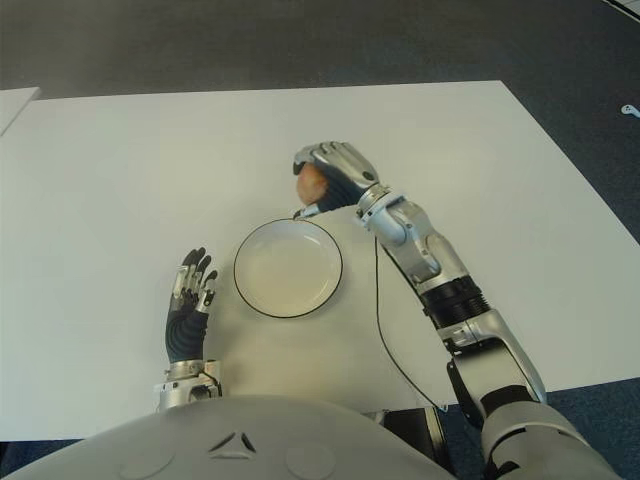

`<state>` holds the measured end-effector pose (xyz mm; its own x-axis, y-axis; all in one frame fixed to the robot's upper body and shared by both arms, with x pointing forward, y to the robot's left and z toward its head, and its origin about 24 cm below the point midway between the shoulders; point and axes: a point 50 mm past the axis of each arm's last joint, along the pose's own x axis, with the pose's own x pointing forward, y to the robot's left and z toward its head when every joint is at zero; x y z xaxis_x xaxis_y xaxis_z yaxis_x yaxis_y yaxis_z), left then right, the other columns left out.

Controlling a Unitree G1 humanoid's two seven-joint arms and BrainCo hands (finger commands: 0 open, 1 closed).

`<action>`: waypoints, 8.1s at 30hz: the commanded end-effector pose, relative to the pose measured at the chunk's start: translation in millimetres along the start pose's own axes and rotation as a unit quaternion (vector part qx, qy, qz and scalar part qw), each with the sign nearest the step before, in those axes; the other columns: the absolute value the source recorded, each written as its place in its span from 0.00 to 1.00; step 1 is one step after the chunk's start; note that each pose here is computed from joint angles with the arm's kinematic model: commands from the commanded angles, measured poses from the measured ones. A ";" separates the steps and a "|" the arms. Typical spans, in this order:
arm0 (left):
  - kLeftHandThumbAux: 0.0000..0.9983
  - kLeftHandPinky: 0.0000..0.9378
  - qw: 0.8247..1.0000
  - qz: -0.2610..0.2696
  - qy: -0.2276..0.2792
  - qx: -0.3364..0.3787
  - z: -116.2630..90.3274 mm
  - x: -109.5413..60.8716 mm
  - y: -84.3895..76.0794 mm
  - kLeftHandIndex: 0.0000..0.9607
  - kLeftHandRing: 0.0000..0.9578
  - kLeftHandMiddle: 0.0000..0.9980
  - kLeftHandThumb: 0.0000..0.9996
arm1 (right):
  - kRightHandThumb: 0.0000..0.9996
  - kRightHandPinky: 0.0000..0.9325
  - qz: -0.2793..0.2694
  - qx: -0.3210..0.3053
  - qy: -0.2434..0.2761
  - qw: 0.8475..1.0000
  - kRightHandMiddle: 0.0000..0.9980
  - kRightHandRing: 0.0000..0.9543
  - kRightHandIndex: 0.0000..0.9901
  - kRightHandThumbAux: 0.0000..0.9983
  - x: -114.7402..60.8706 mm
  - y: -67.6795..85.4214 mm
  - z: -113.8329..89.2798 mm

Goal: Put the apples into the plate.

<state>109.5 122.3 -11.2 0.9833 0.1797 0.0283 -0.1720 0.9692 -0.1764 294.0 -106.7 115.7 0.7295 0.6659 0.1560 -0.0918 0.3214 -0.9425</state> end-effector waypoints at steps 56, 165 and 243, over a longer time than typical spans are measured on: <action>0.54 0.00 0.998 0.040 0.044 -0.017 -4.7 1.4 -9.2 0.02 0.00 0.01 0.13 | 0.70 0.84 0.211 -0.102 -0.178 0.956 0.79 0.82 0.44 0.72 -34.0 87.2 49.0; 0.53 0.00 0.998 0.048 0.027 -0.025 3.1 2.7 -19.2 0.06 0.01 0.08 0.15 | 0.04 0.00 0.025 0.281 0.064 0.957 0.00 0.00 0.00 0.25 -35.3 58.7 8.3; 0.56 0.00 0.995 0.092 0.031 -0.016 3.8 0.2 10.7 0.08 0.01 0.07 0.18 | 0.12 0.04 -0.216 0.618 0.280 0.703 0.06 0.03 0.03 0.53 -149.9 135.4 -17.1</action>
<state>112.1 143.1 -11.2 0.9513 0.3069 -0.0307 -0.3073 0.9351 -0.1766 205.9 -179.1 -16.7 0.9955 0.0937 0.0172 -0.0951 0.9876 0.1248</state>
